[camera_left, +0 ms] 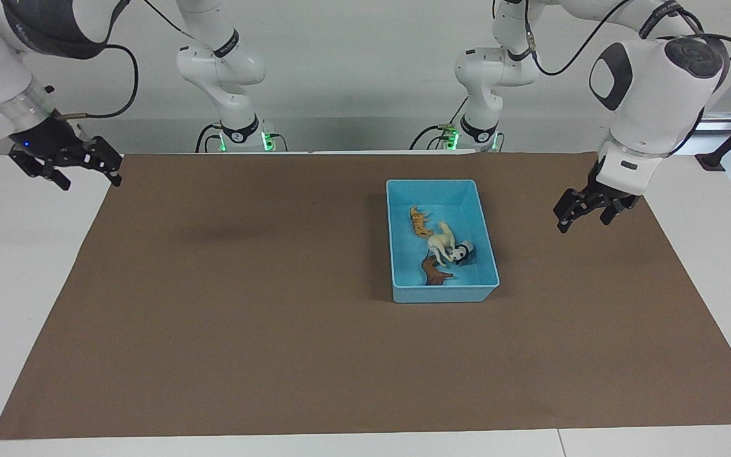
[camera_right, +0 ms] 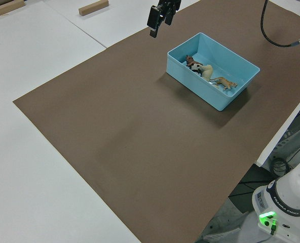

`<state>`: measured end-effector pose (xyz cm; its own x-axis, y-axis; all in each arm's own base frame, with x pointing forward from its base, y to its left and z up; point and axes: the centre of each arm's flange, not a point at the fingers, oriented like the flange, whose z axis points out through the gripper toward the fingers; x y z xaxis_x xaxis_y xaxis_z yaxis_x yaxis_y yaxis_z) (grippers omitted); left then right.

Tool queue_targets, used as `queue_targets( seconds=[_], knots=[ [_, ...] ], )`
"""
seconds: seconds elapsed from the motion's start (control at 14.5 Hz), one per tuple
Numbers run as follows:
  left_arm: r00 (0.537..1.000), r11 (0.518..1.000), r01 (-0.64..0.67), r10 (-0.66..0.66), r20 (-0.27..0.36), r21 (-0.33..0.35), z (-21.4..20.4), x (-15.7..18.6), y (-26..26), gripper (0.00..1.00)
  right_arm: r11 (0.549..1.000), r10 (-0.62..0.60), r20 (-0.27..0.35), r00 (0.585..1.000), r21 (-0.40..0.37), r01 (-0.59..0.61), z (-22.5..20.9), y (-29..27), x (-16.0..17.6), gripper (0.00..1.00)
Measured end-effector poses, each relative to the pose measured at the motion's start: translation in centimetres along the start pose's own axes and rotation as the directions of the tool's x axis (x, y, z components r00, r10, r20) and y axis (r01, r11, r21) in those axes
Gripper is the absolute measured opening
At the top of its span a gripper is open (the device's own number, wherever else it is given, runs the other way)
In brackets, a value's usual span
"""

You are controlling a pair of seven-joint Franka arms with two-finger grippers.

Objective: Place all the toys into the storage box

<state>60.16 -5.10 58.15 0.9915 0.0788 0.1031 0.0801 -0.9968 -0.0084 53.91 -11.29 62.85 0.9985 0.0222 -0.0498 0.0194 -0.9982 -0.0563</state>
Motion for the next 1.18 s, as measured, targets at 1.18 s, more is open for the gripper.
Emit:
queue_targets(
  seconds=[1.18],
  knots=[
    [0.996,0.999,-0.047,0.046,0.078,0.013,-5.4,-7.9,-7.3,1.0,0.997,0.01,0.054,0.999,-0.077,-0.005,-1.6,-1.4,-4.2,1.0]
  ],
)
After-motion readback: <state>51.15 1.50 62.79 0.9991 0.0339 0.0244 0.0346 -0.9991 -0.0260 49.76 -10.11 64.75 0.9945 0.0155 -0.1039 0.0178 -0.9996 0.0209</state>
